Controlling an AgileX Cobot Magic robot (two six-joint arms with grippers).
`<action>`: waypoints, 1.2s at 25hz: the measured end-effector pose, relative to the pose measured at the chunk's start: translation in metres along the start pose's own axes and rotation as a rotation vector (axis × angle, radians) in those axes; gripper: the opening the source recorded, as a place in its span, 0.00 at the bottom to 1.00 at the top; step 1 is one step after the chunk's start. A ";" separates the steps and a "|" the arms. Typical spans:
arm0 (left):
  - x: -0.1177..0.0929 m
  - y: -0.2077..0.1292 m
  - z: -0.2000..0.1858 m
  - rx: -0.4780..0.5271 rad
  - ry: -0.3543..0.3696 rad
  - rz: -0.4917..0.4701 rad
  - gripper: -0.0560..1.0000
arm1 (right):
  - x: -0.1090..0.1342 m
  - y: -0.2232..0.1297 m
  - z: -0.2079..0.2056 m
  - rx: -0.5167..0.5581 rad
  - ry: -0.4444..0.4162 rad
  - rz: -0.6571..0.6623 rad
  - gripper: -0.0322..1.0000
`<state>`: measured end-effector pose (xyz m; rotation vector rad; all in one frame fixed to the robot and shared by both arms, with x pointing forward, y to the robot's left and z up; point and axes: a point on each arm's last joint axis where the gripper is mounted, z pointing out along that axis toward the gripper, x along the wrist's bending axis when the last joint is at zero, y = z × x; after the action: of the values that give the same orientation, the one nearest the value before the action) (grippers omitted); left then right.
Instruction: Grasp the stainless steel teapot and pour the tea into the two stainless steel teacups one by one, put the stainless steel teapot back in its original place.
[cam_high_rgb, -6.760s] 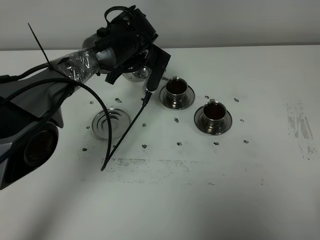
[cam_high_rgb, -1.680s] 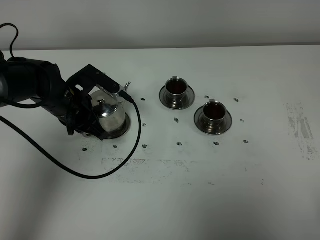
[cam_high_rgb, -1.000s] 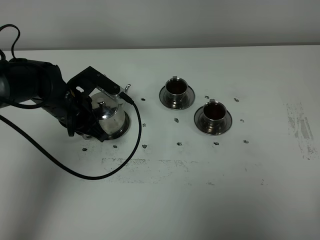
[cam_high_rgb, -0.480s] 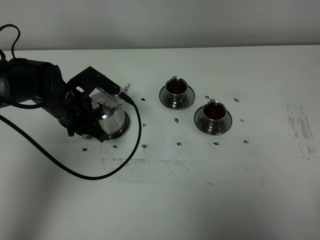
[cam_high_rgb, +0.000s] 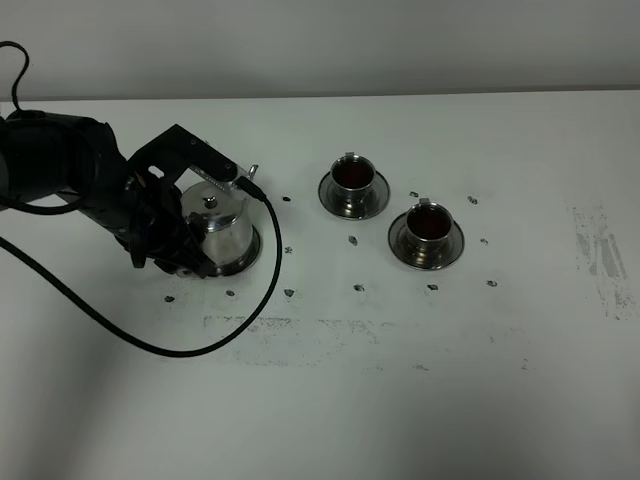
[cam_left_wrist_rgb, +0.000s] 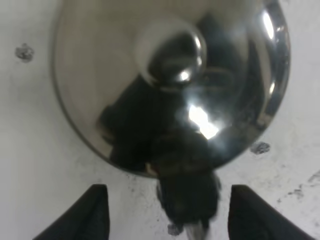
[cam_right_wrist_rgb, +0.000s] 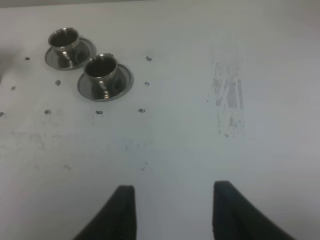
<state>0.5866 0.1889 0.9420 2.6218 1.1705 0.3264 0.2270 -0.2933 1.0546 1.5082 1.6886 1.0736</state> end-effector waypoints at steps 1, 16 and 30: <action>0.000 0.001 -0.006 -0.008 0.000 -0.004 0.54 | 0.000 0.000 0.000 0.000 0.000 0.000 0.37; -0.014 -0.013 -0.156 -0.246 0.064 -0.197 0.50 | 0.000 0.000 0.000 0.000 0.000 0.000 0.37; -0.030 -0.062 -0.216 -0.139 0.111 -0.393 0.38 | 0.000 0.000 0.000 0.000 0.000 0.000 0.37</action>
<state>0.4585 0.2363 1.1233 2.2164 1.5987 0.4567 0.2270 -0.2933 1.0545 1.5084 1.6888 1.0733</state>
